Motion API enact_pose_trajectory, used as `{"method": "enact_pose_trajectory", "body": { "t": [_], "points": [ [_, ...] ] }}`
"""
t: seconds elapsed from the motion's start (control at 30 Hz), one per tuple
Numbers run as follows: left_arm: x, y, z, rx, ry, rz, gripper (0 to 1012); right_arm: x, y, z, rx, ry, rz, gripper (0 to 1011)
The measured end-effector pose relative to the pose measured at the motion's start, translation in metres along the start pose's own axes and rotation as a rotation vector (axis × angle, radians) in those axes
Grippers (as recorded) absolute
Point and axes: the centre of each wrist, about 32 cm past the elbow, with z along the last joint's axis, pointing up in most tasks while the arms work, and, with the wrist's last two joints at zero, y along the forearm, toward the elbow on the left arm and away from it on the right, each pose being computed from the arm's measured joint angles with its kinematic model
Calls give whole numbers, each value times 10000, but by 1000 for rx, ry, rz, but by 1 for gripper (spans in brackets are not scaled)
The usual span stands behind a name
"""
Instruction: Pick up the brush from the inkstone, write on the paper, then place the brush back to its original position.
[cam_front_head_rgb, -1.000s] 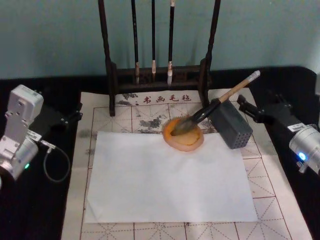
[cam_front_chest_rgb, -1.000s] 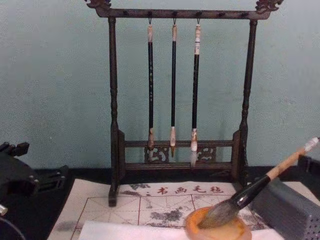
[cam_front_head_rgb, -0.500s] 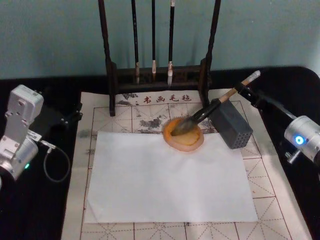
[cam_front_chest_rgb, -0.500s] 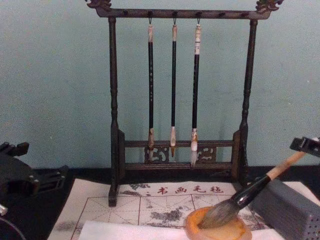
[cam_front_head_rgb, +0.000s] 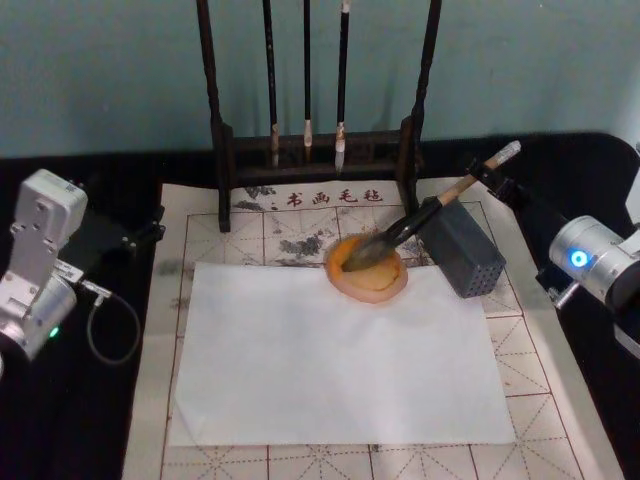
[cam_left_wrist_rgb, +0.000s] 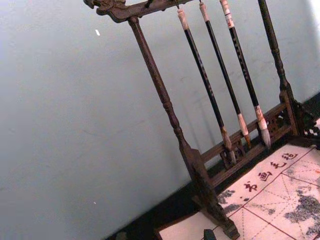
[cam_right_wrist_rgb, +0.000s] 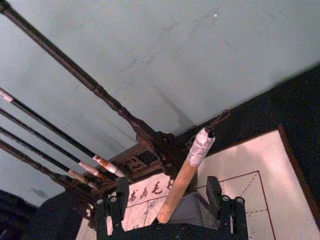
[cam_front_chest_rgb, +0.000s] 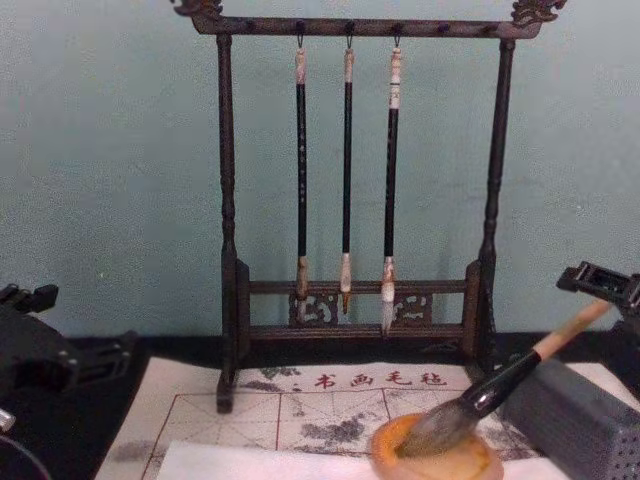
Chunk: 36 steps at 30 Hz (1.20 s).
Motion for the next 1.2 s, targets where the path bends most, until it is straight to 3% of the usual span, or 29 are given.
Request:
{"method": "enact_pose_trajectory", "body": {
  "t": [0.4,1.2],
  "points": [
    [0,0,0,0,0,0,1001,-28,131,5,-14,59,-26,1002],
    [0,0,0,0,0,0,1001,-4,259,21,-22,62,-19,1002]
  ]
}}
